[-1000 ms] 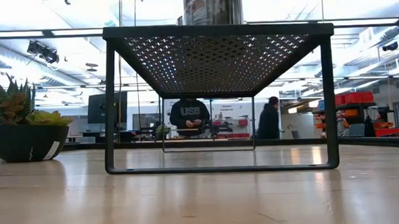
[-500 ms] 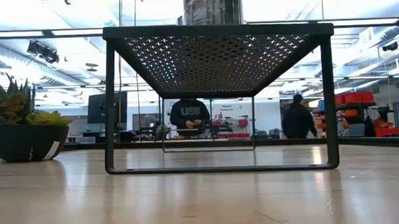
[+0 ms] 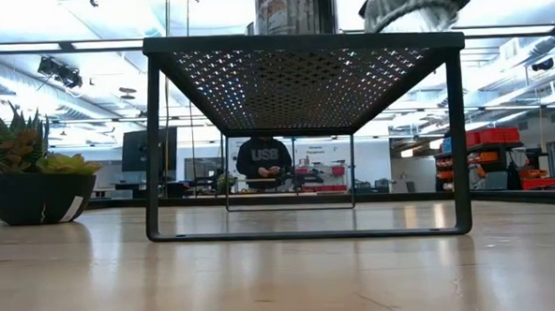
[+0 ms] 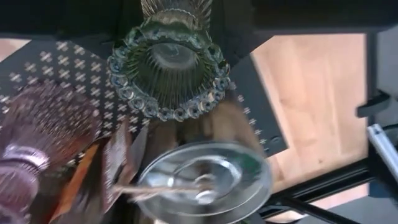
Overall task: Pick & Place candle stick holders
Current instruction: Put the green glass candle holder on the shelf aligned with the green glass candle holder
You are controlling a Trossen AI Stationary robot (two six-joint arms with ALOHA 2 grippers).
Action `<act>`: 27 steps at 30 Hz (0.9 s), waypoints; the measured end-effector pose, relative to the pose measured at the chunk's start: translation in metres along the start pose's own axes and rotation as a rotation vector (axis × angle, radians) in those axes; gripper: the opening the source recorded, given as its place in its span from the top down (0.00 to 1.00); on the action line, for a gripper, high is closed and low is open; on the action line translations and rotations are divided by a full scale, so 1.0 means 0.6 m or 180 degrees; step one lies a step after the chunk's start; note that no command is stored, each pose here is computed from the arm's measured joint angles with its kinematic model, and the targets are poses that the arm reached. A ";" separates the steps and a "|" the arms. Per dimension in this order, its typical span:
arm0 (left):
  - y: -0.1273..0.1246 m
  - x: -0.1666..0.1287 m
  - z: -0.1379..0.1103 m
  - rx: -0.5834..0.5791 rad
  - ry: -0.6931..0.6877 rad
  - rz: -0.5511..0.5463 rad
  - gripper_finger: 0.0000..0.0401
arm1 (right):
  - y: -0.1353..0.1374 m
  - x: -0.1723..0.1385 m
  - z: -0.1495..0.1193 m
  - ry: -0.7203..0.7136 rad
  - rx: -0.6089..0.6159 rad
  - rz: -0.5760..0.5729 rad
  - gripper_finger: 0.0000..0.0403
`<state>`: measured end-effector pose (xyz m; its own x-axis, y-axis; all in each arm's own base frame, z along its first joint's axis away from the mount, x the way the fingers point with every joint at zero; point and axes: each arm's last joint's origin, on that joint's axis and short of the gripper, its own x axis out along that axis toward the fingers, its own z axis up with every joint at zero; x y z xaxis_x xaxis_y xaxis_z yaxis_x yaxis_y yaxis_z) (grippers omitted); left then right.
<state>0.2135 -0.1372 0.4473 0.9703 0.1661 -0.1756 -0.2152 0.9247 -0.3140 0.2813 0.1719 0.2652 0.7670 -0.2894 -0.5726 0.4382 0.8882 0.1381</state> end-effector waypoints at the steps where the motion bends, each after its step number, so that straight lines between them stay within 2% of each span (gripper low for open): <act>1: 0.000 0.000 0.000 0.0001 0.0000 0.0000 0.65 | -0.002 0.003 0.002 -0.0003 -0.0011 -0.0019 0.71; 18: 0.000 0.000 0.000 0.0006 0.0002 0.0001 0.65 | -0.042 0.044 0.037 -0.0039 -0.0081 -0.0347 0.71; 27: 0.001 0.000 -0.001 0.0025 0.0016 0.0011 0.65 | -0.040 0.049 0.046 -0.0040 -0.0076 -0.0185 0.71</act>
<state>0.2133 -0.1371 0.4465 0.9691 0.1675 -0.1814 -0.2175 0.9269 -0.3060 0.3063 0.1325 0.2673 0.7466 -0.3450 -0.5688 0.4708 0.8781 0.0855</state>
